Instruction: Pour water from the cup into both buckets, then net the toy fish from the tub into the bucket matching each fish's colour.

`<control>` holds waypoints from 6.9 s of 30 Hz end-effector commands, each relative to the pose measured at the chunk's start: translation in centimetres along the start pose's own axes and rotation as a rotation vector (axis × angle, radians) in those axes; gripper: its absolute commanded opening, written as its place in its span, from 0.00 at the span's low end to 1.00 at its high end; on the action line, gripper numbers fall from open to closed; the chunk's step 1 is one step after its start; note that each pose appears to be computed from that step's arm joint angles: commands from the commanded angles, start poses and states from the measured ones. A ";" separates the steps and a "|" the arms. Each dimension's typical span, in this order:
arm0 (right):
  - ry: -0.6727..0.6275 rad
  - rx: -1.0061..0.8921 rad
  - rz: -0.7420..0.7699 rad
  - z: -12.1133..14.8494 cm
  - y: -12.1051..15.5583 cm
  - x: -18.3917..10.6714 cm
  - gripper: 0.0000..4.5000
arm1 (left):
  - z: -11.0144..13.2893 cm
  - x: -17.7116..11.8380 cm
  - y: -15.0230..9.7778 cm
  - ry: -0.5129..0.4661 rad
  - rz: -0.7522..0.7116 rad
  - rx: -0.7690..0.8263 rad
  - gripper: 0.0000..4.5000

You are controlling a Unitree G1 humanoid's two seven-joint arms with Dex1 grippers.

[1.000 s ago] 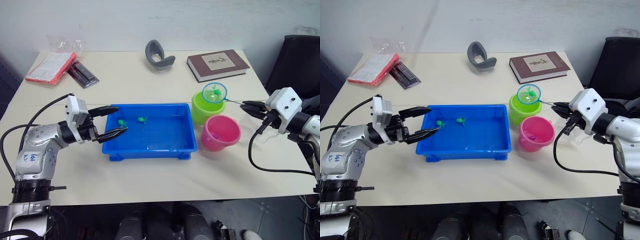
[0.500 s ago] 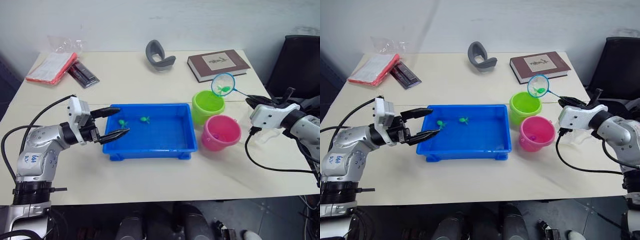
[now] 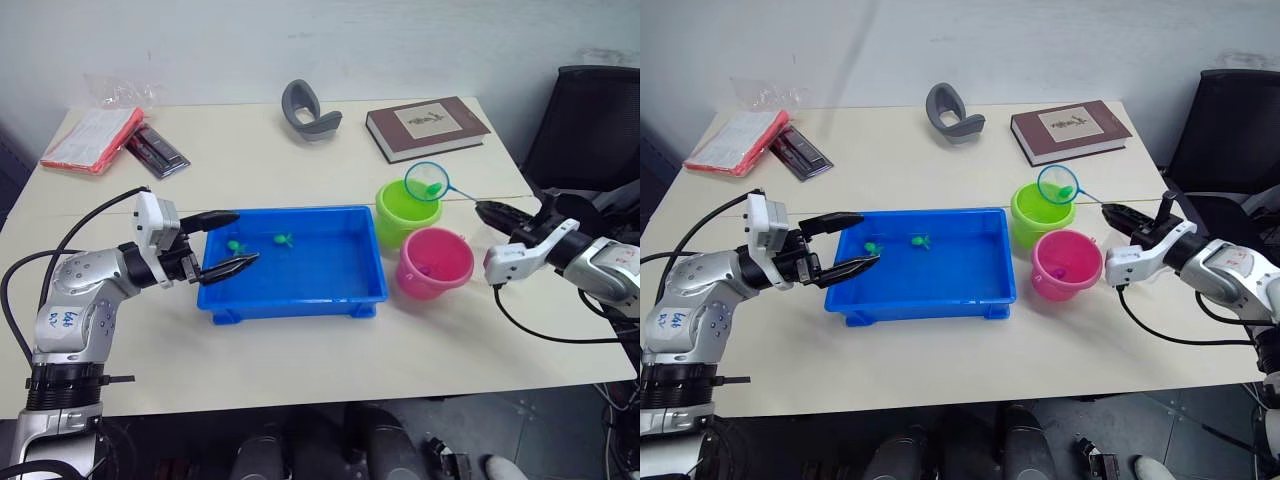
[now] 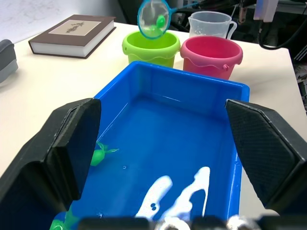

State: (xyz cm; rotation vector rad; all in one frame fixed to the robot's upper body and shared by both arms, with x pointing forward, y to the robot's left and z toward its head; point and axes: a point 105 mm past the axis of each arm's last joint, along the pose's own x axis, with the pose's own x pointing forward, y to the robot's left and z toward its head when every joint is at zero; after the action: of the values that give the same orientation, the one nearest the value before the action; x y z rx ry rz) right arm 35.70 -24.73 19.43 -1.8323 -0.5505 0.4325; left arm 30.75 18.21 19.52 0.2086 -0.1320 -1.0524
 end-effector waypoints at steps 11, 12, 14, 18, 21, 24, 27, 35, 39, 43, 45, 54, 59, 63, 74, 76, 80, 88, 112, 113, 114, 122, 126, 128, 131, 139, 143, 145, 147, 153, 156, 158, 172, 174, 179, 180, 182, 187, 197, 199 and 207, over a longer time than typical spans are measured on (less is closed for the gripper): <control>-0.008 -0.084 -0.059 -1.2 -1.5 0.7 0.00 | 0.7 0.2 -0.9 -0.055 0.027 0.020 0.99; -0.013 -0.084 -0.059 -1.1 -1.5 0.8 0.00 | 0.7 0.2 -0.9 -0.054 0.027 0.021 0.99; -0.093 -0.086 -0.035 0.5 -1.1 1.1 0.00 | 0.7 0.2 -0.8 -0.055 0.029 0.020 0.99; -0.010 -0.060 -0.071 -1.3 -1.8 0.8 0.00 | 0.7 0.2 -0.8 -0.054 0.029 0.021 0.99; -0.032 -0.059 -0.064 -1.0 -1.7 0.6 0.00 | 0.6 0.0 -0.8 -0.053 0.030 0.018 0.99; 0.002 -0.063 -0.065 -1.7 -1.9 0.1 0.00 | 0.5 -0.1 -0.7 -0.052 0.036 0.017 0.99; 0.050 -0.025 -0.093 -2.8 -2.7 -0.3 0.00 | 0.4 -0.2 -0.7 -0.048 0.038 0.015 0.99; -0.279 0.785 -0.107 4.0 -8.0 2.8 0.00 | 0.5 -4.4 0.7 -0.021 0.154 0.001 0.99; -0.321 1.263 0.244 7.8 -7.0 4.1 0.00 | -0.2 -7.1 1.1 0.016 0.223 -0.025 0.99; -0.348 1.420 0.562 12.1 -5.6 3.7 0.00 | -0.3 -8.8 1.5 0.036 0.278 -0.033 0.99; -0.327 1.432 0.623 13.1 -4.8 4.1 0.00 | -0.5 -9.0 1.5 0.056 0.281 -0.029 0.99; -0.106 1.387 0.800 13.0 -1.9 6.0 0.00 | -0.7 -9.3 0.7 0.086 0.286 -0.014 0.99; -0.065 1.374 0.789 13.3 -2.8 9.1 0.00 | -1.1 -10.1 0.4 0.113 0.305 -0.018 0.99; 0.003 1.331 0.775 13.0 -1.8 10.7 0.00 | -0.9 -9.6 0.1 0.123 0.279 0.015 0.99; -0.178 1.277 0.580 14.4 -3.7 12.6 0.00 | 0.1 -9.1 0.3 0.103 0.289 0.041 0.99; -0.271 1.299 0.518 15.0 -4.6 11.9 0.00 | 0.0 -9.1 0.3 0.103 0.289 0.037 0.99; -0.369 1.378 0.514 15.4 -4.9 10.0 0.00 | -0.1 -8.8 0.5 0.105 0.283 0.032 0.99; -0.434 1.364 0.480 14.5 -5.4 5.9 0.00 | -0.2 -8.3 0.7 0.101 0.263 0.028 0.99; -0.278 1.326 0.135 5.3 -6.6 -0.5 0.00 | 1.4 -1.2 1.0 -0.022 0.047 -0.009 0.99; -0.252 1.314 0.128 4.6 -6.6 -0.8 0.00 | 1.5 -1.1 1.1 -0.027 0.046 -0.007 0.99; -0.224 1.299 0.119 3.8 -6.5 -1.1 0.00 | 1.6 -1.0 1.1 -0.029 0.045 -0.006 0.99; -0.028 1.024 0.025 -1.3 -5.3 -1.2 0.00 | 1.4 -0.4 0.7 -0.043 0.027 -0.010 0.99; 0.032 0.816 -0.039 -2.2 -3.9 -0.6 0.00 | 1.4 0.0 0.6 -0.054 0.027 -0.007 0.99; 0.076 0.657 -0.051 -2.6 -3.5 -0.4 0.00 | 1.4 0.1 0.5 -0.057 0.025 -0.004 0.99; 0.094 0.436 -0.008 -2.6 -2.8 0.0 0.00 | 1.5 0.2 0.5 -0.061 0.023 -0.002 0.99; 0.071 0.034 -0.009 -2.6 -2.7 0.8 0.00 | 1.6 0.4 0.4 -0.065 0.022 0.002 0.99; 0.034 -0.053 0.041 -2.4 -1.7 1.1 0.00 | 1.7 0.5 0.3 -0.067 0.020 0.007 0.99; -0.001 -0.109 0.037 -2.2 -1.9 1.2 0.00 | 1.7 0.5 0.4 -0.068 0.025 0.012 0.99; -0.028 -0.188 0.021 -2.2 -2.4 1.2 0.00 | 1.7 0.5 0.5 -0.071 0.031 0.015 0.99; -0.021 -0.115 -0.038 -2.6 -3.5 1.4 0.00 | 1.8 0.4 0.6 -0.068 0.027 0.022 0.99; -0.062 0.150 -0.125 -1.7 -5.2 2.1 0.00 | 1.7 -0.6 0.9 -0.055 0.059 0.025 0.99; -0.145 0.403 -0.134 0.3 -6.0 3.2 0.00 | 1.5 -1.8 1.2 -0.042 0.088 0.021 0.99; -0.367 1.218 0.591 13.0 -3.9 7.4 0.00 | -0.3 -12.4 2.3 0.144 0.443 -0.036 0.99; -0.310 1.277 0.642 13.9 -3.3 8.4 0.00 | -0.5 -13.0 2.2 0.189 0.452 -0.050 0.99; -0.224 1.244 0.735 15.7 -1.6 10.5 0.00 | -0.8 -13.3 1.5 0.295 0.421 -0.061 0.99; -0.218 1.234 0.735 16.0 -1.5 11.0 0.00 | -0.7 -13.3 1.5 0.298 0.419 -0.061 0.99; -0.213 1.231 0.725 16.6 -1.6 12.2 0.00 | -0.6 -13.3 1.4 0.305 0.412 -0.064 0.99; -0.214 1.226 0.707 18.2 -2.0 14.5 0.00 | -0.6 -13.0 1.3 0.299 0.414 -0.074 0.99; -0.466 1.333 0.513 20.5 -5.9 15.8 0.00 | -1.2 -11.8 1.1 0.281 0.399 -0.097 0.99; -0.540 1.339 0.461 20.4 -6.6 15.0 0.00 | -1.3 -11.6 1.1 0.275 0.395 -0.096 0.99; -0.660 1.262 0.403 18.9 -6.7 10.4 0.00 | -1.0 -10.7 1.2 0.234 0.364 -0.079 0.99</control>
State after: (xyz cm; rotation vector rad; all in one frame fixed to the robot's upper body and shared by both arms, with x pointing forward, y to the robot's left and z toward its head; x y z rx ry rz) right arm 33.99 -2.14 17.62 -0.5148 -0.1090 1.2949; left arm 26.67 28.45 17.94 0.2099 0.1205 -0.6534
